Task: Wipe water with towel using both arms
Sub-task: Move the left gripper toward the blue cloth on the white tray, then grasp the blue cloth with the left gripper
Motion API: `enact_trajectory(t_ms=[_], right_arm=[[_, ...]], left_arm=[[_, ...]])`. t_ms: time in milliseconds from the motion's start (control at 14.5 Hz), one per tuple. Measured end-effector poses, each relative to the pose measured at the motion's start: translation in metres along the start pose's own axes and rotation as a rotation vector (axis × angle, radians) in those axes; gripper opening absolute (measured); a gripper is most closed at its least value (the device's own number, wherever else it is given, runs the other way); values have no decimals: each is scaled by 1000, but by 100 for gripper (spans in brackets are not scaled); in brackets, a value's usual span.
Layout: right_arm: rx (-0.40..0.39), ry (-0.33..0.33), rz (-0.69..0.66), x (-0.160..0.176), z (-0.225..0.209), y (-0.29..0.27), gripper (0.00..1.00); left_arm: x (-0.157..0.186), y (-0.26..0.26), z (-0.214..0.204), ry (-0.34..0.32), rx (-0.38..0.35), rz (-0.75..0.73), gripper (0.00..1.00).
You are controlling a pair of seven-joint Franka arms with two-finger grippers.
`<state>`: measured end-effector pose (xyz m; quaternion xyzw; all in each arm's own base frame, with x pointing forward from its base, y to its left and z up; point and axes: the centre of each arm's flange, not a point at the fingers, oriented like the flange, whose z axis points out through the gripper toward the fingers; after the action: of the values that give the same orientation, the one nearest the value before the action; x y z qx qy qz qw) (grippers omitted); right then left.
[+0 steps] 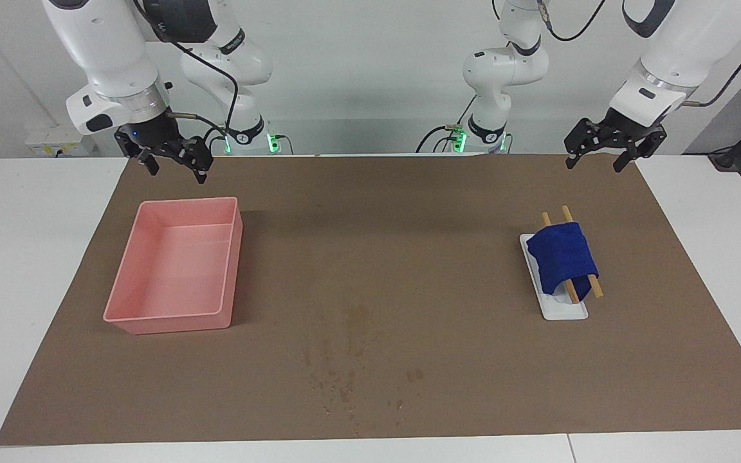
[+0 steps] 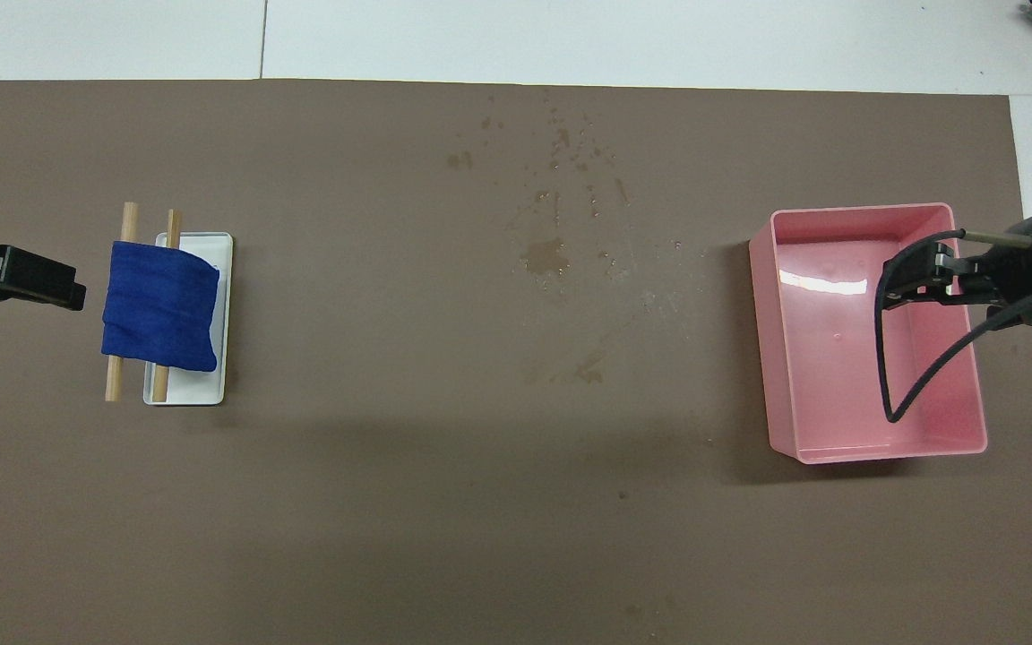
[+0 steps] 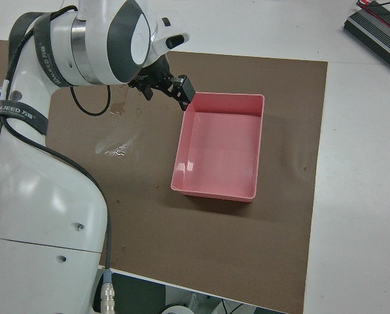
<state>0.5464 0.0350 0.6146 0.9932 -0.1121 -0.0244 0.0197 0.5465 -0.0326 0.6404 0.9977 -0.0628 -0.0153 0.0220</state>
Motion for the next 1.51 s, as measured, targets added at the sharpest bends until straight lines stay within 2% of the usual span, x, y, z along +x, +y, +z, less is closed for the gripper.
enact_trajectory(t_ms=[482, 688, 963, 1170, 1445, 1514], right_arm=[[0, 0, 0, 0, 0, 0, 100], [0, 0, 0, 0, 0, 0, 100], [0, 0, 0, 0, 0, 0, 100], [0, 0, 0, 0, 0, 0, 100], [0, 0, 0, 0, 0, 0, 100], [0, 0, 0, 0, 0, 0, 100]], left_arm=[[1, -4, 0, 7, 0, -7, 100], [9, -17, 7, 75, 8, -31, 100], [24, -43, 53, 154, 23, -71, 100], [34, -50, 110, 192, 28, -84, 99], [26, -68, 172, 186, 30, -118, 95], [24, -69, 183, 184, 30, -124, 90]])
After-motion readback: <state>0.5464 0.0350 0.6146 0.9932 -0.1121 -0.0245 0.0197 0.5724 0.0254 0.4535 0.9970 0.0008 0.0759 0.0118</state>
